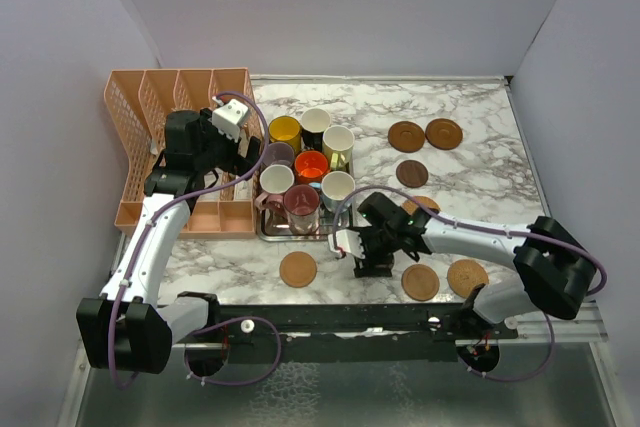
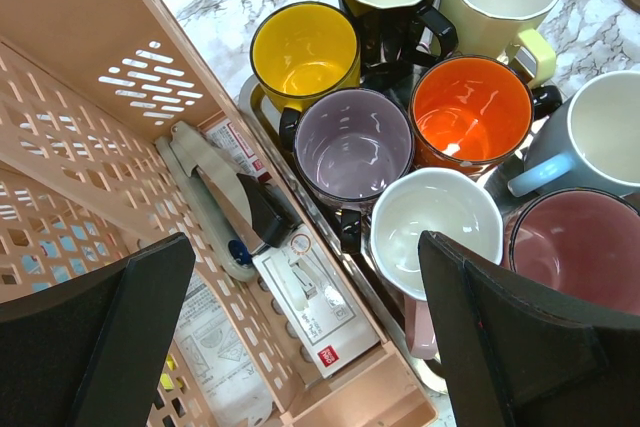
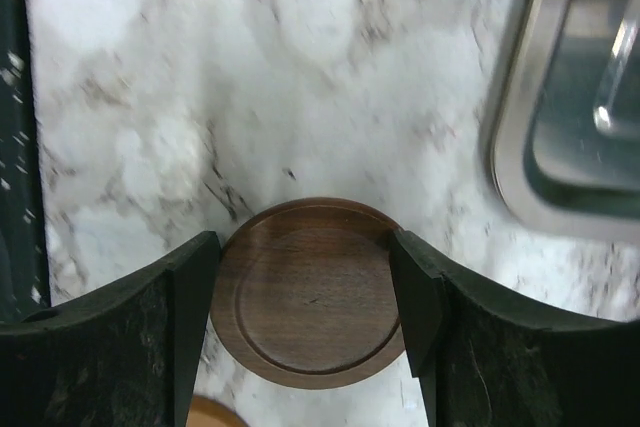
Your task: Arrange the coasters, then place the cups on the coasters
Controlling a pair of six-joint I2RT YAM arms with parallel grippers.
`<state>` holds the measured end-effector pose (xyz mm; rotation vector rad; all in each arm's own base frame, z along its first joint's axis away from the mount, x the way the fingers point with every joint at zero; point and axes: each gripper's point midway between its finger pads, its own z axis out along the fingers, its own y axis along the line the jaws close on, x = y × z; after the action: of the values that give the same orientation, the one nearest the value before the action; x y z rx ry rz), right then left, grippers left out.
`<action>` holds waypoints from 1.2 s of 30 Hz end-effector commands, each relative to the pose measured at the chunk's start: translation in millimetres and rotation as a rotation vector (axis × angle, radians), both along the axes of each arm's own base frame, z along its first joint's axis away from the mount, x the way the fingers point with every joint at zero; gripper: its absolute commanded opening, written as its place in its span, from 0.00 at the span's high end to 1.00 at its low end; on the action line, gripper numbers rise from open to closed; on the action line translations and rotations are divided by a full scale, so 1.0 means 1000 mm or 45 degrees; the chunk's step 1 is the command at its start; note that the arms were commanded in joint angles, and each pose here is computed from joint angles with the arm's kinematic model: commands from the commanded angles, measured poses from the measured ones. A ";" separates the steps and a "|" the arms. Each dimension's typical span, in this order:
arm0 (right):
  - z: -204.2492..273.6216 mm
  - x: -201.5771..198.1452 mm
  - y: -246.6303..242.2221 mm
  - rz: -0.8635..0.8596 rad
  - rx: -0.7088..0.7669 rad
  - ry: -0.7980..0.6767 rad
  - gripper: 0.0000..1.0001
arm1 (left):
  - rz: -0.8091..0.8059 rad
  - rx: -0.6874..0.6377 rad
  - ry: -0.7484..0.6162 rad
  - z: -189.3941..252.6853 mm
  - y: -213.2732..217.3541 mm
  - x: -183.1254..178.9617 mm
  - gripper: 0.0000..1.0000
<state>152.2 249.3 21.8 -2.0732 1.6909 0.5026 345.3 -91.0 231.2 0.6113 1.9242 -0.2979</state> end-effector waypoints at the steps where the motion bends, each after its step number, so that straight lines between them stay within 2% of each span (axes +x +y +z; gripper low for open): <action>1: -0.009 0.004 -0.046 -0.079 -0.112 0.057 0.32 | -0.028 -0.030 -0.039 0.009 -0.004 -0.003 0.01; 10: -0.010 0.029 -0.087 -0.210 -0.145 0.069 0.33 | -0.032 -0.039 -0.047 0.013 -0.005 -0.004 0.01; 27: 0.000 0.010 -0.113 -0.232 -0.173 0.270 0.36 | -0.038 -0.035 -0.046 0.012 -0.005 -0.004 0.01; 36: 0.001 0.023 -0.145 -0.320 -0.219 0.239 0.38 | -0.041 -0.037 -0.049 0.013 -0.006 -0.003 0.01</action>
<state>185.8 128.6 24.9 -1.9267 2.0488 0.4950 343.1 -93.2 234.2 0.6167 1.9131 -0.3116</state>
